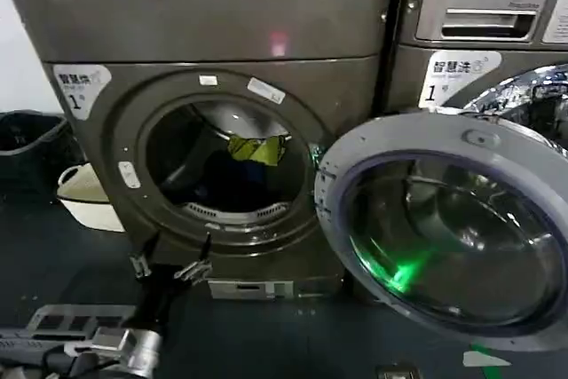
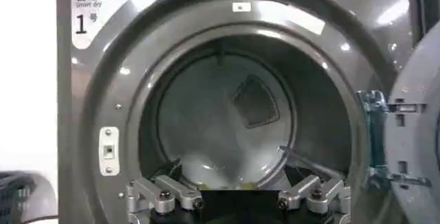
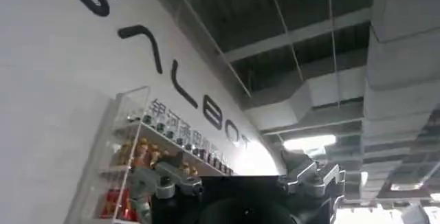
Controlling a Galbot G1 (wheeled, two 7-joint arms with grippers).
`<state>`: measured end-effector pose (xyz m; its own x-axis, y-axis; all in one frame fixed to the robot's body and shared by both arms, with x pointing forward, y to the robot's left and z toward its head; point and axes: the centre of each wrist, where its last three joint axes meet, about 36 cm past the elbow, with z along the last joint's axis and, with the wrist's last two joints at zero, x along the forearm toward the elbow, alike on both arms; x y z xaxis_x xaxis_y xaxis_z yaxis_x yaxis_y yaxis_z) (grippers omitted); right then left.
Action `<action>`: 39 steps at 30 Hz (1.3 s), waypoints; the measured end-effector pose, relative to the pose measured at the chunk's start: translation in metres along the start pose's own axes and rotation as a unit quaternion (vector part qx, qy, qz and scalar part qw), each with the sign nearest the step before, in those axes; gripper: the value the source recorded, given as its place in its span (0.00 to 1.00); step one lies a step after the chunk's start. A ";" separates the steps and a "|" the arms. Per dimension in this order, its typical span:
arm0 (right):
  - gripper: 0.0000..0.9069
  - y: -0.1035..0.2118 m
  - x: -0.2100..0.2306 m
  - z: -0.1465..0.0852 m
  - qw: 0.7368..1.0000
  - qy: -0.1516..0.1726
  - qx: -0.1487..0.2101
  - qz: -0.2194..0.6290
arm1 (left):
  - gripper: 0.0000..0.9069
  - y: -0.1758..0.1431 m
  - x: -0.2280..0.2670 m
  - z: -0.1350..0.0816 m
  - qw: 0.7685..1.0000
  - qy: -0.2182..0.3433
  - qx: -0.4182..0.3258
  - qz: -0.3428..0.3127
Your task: Grasp the clothes from the dryer.
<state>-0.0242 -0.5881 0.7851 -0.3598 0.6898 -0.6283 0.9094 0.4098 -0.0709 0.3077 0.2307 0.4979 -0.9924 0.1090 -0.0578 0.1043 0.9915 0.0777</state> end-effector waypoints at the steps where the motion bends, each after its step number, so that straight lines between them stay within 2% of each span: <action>1: 1.00 0.000 0.000 0.000 1.000 -0.001 0.000 -0.001 | 1.00 0.000 0.000 0.000 1.000 0.000 0.000 0.000; 21: 1.00 0.003 0.006 -0.001 1.000 -0.003 0.007 -0.017 | 1.00 0.003 -0.009 0.006 1.000 0.002 0.004 -0.002; 32: 1.00 0.008 0.009 -0.010 0.999 0.009 0.042 -0.031 | 1.00 0.006 -0.019 0.008 1.000 0.000 0.008 0.001; 39: 1.00 0.008 0.009 -0.020 0.998 0.006 0.056 -0.032 | 1.00 0.008 -0.045 0.016 1.000 -0.014 0.011 0.003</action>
<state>-0.0238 -0.5672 0.7943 -0.4199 0.6718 -0.6102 0.9018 0.3843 -0.1975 0.3547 0.2352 0.4850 -0.9896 0.1164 -0.0845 0.1119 0.9921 0.0571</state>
